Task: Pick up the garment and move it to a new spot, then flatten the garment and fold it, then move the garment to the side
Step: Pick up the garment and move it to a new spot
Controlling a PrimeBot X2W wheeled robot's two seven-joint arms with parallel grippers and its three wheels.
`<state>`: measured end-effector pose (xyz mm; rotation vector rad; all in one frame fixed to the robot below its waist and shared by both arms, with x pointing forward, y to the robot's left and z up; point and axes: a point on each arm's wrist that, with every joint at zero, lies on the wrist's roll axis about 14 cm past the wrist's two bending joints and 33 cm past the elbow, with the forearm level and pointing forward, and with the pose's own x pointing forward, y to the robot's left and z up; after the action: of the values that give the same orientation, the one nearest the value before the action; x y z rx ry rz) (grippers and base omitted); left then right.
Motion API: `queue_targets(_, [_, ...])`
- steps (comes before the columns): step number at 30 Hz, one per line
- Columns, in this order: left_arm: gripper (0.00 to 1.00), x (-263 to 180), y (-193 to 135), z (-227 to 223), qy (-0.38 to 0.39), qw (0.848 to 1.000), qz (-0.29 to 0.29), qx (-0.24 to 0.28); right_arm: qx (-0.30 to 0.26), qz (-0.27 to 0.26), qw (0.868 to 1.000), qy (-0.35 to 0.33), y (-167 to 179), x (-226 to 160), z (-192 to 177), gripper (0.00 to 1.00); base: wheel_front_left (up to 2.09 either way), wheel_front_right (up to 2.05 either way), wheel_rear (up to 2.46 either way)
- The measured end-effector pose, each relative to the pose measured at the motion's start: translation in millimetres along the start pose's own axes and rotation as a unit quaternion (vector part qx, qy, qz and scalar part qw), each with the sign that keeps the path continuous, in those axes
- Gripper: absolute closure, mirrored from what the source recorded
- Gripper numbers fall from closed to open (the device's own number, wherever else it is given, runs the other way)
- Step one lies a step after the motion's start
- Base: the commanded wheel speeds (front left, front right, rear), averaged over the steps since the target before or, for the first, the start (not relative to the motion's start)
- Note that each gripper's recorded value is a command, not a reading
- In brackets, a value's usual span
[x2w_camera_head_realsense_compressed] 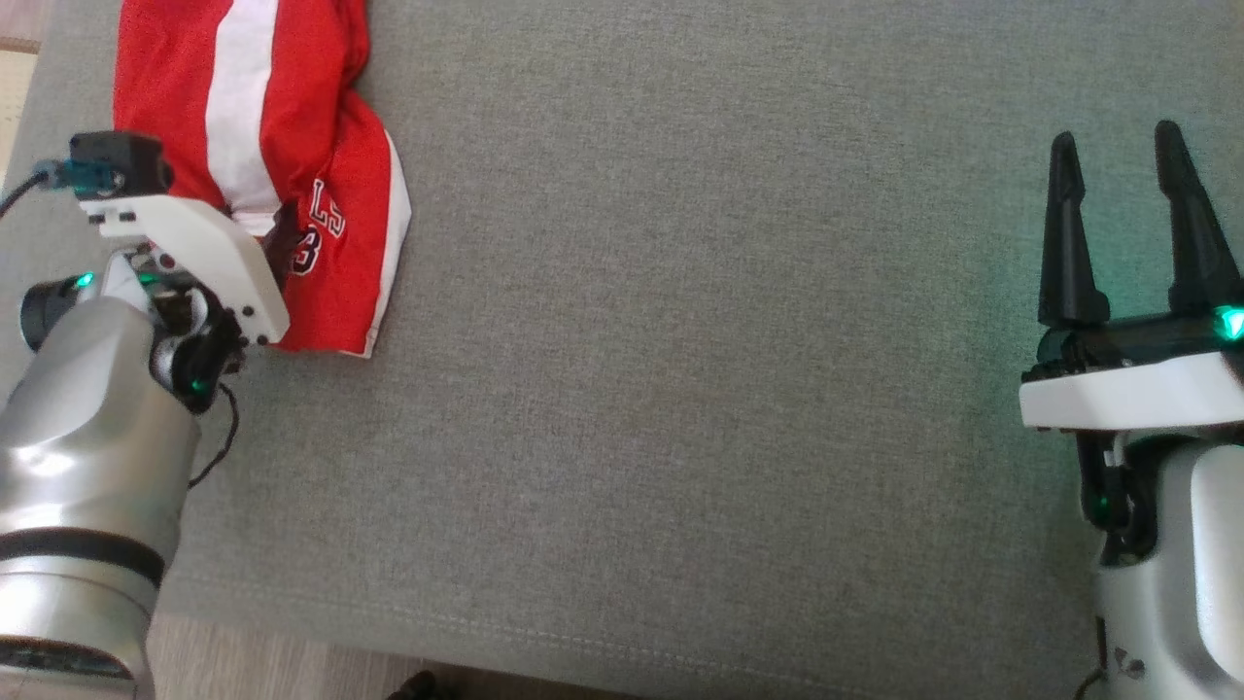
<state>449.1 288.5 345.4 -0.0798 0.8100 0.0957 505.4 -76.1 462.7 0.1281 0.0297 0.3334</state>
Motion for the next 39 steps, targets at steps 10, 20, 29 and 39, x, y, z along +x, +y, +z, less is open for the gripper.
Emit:
queue_targets(10, [1.00, -8.3, -13.5, 5.8, -0.011, 0.999, -0.030, -0.008, -0.003, -0.003, 1.000, -0.010, -0.4, -2.0, 8.8, 0.00, 0.00, 0.00, 0.00])
queue_targets(20, [1.00, -40.2, -73.1, 34.0, -0.116, 0.986, -0.115, -0.017, -0.005, -0.006, 0.999, -0.037, 4.0, -14.7, 33.2, 0.00, 0.00, 0.00, 0.00])
queue_targets(29, [1.00, -74.2, -148.5, 85.0, -0.224, 0.952, -0.194, -0.072, 0.001, -0.012, 0.998, -0.061, 5.4, -29.6, 51.7, 0.00, 0.00, 0.00, 0.00])
queue_targets(39, [1.00, -102.5, -220.4, 99.3, -0.261, 0.922, -0.252, -0.139, 0.002, -0.037, 0.997, -0.071, -8.0, -54.6, 61.7, 0.00, 0.00, 0.00, 0.00])
